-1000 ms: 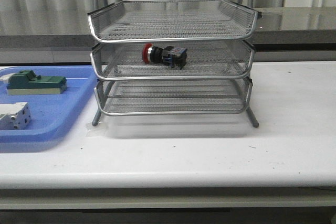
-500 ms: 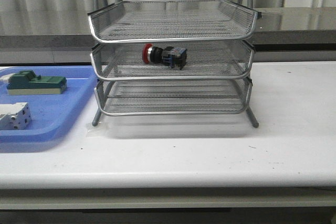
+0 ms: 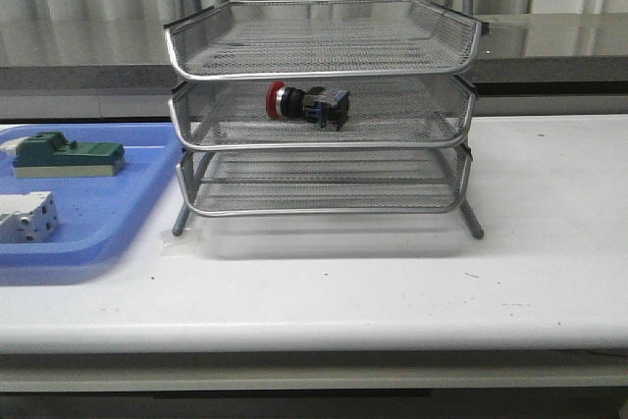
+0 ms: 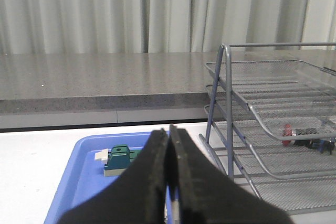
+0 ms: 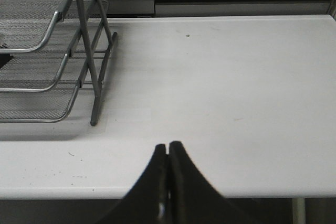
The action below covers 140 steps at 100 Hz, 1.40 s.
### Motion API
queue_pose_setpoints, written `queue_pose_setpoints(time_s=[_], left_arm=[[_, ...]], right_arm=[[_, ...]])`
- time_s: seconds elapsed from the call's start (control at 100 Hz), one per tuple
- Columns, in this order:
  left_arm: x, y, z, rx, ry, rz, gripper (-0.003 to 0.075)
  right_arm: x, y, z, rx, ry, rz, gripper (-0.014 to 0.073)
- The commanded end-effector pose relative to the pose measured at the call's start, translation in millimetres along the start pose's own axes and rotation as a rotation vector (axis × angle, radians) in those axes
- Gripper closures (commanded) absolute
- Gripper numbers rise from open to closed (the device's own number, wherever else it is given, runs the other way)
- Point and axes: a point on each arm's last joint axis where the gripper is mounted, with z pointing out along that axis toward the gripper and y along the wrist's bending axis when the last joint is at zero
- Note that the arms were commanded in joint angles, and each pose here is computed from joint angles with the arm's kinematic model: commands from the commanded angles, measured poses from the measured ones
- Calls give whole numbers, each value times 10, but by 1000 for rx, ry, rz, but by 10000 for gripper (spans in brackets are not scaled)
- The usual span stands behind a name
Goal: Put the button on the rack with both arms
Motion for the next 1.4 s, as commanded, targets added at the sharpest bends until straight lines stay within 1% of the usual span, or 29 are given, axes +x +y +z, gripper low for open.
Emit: queue_pose_setpoints(time_s=[0.0,0.41,0.53,0.74,0.98,1.03,1.12,1.39], left_arm=[[-131,26,-1,-35,-72,-19,741],[-131,26,-1,-35,-72,-19,741],[-131,26,-1,-35,-72,-19,741],[-131,26,-1,-35,-72,-19,741],[-131,26,-1,-35,-72,-19,741],[-131,26,-1,-35,-72,-19,741],[-131,26,-1,-35,-72,-19,741],[-131,26,-1,-35,-72,-19,741]], right_arm=[[-140,6,-32,-2,-89,-12,694],[-136,3,-38,0,-95,-19,694],[-90,-3,-50,1,-145,-52,694],[259,12,45,-34,-241,-107,694],[696,18,187,-63,-237,-123,694],[749,23,206,-68,-244,-141,694],[826,21,237,-66,-252,-136,694],[914,2,276,-36,-358,-113,694]])
